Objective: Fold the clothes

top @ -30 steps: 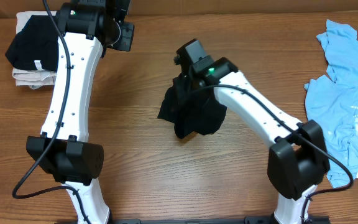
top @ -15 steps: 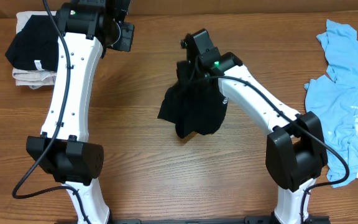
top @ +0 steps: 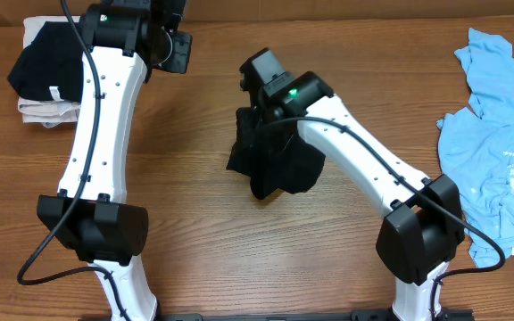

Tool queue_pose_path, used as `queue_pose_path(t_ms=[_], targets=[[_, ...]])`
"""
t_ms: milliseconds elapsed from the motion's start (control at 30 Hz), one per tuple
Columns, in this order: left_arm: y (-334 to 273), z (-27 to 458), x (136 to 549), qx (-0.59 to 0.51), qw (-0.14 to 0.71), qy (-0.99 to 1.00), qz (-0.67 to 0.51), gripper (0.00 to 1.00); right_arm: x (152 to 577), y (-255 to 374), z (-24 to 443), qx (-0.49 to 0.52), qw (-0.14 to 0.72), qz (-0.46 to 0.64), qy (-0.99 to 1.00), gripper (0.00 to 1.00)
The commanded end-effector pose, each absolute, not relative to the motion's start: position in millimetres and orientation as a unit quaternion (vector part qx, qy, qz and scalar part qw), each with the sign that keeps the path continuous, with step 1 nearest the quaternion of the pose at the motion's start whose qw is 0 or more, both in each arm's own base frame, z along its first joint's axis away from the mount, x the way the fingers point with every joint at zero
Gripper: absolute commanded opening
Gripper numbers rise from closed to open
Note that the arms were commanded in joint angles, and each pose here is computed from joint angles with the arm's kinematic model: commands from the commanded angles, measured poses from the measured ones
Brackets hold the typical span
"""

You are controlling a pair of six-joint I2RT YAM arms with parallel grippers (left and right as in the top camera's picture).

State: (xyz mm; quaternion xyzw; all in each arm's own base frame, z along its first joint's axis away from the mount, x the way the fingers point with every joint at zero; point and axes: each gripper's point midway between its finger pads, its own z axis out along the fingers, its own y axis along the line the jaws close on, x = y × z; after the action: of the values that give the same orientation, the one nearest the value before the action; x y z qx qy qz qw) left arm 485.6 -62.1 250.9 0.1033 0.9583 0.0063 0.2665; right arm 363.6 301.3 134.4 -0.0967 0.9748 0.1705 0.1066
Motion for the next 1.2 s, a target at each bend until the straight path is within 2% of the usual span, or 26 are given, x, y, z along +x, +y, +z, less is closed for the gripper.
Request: queue_pose_path(t_ms=[0, 300, 400, 433, 467, 733, 867, 967, 1000, 1033, 1067, 1133, 1167], targets=[[-54, 250, 489, 0.104, 0.266, 0.958, 0.014, 0.16, 361, 283, 123, -0.037, 0.107, 0.126, 0.986, 0.42], [-52, 250, 488, 0.103, 0.264, 0.959, 0.014, 0.17, 373, 281, 90, -0.017, 0.13, 0.116, 0.984, 0.41], [-52, 250, 488, 0.103, 0.264, 0.959, 0.014, 0.17, 382, 292, 95, -0.027, 0.152, 0.138, 0.978, 0.27], [-52, 250, 488, 0.102, 0.265, 0.959, 0.014, 0.17, 387, 299, 99, -0.033, 0.163, 0.154, 0.974, 0.11], [-52, 250, 488, 0.102, 0.265, 0.959, 0.014, 0.17, 390, 306, 103, -0.041, 0.17, 0.169, 0.97, 0.04], [-52, 250, 488, 0.102, 0.264, 0.959, 0.014, 0.17, 424, 351, 153, -0.064, 0.252, 0.279, 0.924, 0.04], [-52, 250, 488, 0.102, 0.265, 0.959, 0.014, 0.17, 427, 355, 140, -0.051, 0.243, 0.279, 0.927, 0.04], [-52, 250, 488, 0.102, 0.265, 0.959, 0.014, 0.17, 426, 357, 109, -0.037, 0.216, 0.268, 0.938, 0.04], [-52, 250, 488, 0.102, 0.265, 0.959, 0.014, 0.17, 425, 358, 97, -0.037, 0.204, 0.267, 0.941, 0.1], [-52, 250, 488, 0.103, 0.265, 0.959, 0.014, 0.18, 423, 360, 89, -0.039, 0.195, 0.269, 0.942, 0.23], [-52, 250, 488, 0.102, 0.265, 0.959, 0.014, 0.17, 421, 364, 83, -0.043, 0.184, 0.276, 0.943, 0.31], [-52, 250, 488, 0.103, 0.265, 0.959, 0.014, 0.18, 419, 365, 83, -0.047, 0.177, 0.284, 0.941, 0.42], [-52, 250, 488, 0.102, 0.265, 0.959, 0.014, 0.18, 421, 366, 91, -0.05, 0.181, 0.29, 0.938, 0.43]])
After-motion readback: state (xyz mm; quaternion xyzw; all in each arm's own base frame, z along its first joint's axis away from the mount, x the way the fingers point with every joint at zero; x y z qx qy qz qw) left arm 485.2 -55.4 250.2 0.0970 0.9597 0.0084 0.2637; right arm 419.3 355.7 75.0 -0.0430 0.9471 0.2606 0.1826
